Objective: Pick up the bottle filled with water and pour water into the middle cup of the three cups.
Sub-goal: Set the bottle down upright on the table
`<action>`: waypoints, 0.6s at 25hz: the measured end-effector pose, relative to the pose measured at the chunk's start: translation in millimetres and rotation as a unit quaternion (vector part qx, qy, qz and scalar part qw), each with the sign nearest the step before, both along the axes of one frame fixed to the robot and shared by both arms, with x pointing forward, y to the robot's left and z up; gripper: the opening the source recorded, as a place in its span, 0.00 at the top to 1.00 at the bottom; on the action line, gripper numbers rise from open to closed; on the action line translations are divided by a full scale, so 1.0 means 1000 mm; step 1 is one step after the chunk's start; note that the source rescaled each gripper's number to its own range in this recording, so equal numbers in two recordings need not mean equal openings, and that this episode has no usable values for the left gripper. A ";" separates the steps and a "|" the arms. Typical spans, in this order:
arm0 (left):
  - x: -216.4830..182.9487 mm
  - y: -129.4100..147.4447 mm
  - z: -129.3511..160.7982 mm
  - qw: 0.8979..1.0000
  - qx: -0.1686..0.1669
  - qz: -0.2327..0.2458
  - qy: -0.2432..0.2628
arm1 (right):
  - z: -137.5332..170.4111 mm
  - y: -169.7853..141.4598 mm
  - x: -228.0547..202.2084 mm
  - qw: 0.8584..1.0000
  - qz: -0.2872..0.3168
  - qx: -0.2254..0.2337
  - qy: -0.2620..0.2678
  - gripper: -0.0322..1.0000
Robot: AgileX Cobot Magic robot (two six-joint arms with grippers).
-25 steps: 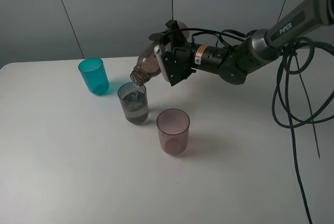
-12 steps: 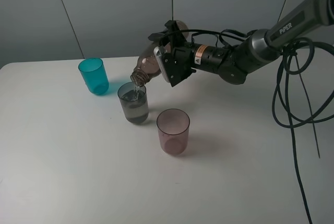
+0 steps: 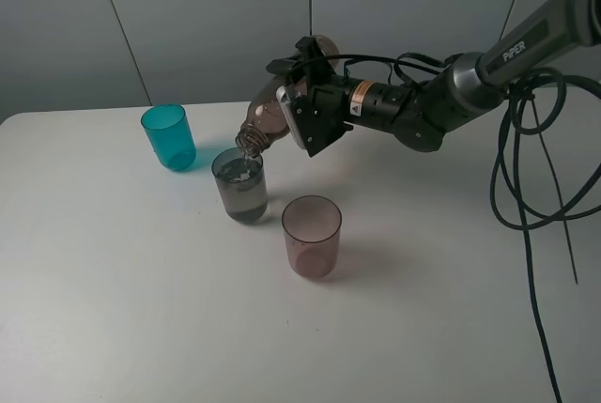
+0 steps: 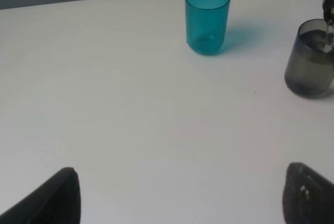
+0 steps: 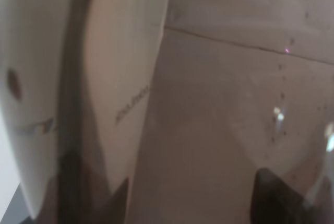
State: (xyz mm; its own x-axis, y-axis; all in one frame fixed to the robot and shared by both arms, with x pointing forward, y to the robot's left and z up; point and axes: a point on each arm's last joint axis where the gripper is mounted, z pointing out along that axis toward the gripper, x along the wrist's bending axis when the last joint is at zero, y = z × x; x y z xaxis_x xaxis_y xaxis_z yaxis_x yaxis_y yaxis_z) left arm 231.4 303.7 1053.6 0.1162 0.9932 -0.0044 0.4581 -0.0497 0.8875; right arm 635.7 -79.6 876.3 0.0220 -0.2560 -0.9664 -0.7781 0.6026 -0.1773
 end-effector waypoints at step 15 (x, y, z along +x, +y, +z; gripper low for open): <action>0.000 0.000 0.000 1.000 0.000 0.000 0.000 | 0.000 0.000 0.000 1.000 -0.003 0.011 0.012 0.97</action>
State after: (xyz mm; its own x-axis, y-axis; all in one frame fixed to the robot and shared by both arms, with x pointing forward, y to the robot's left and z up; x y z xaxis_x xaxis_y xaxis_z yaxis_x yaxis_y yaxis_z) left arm 231.4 303.7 1053.6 0.1162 0.9932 -0.0044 0.4581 -0.0497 0.8875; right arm 635.6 -79.5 876.4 -0.0032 -0.2345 -0.9721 -0.7786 0.6106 -0.1448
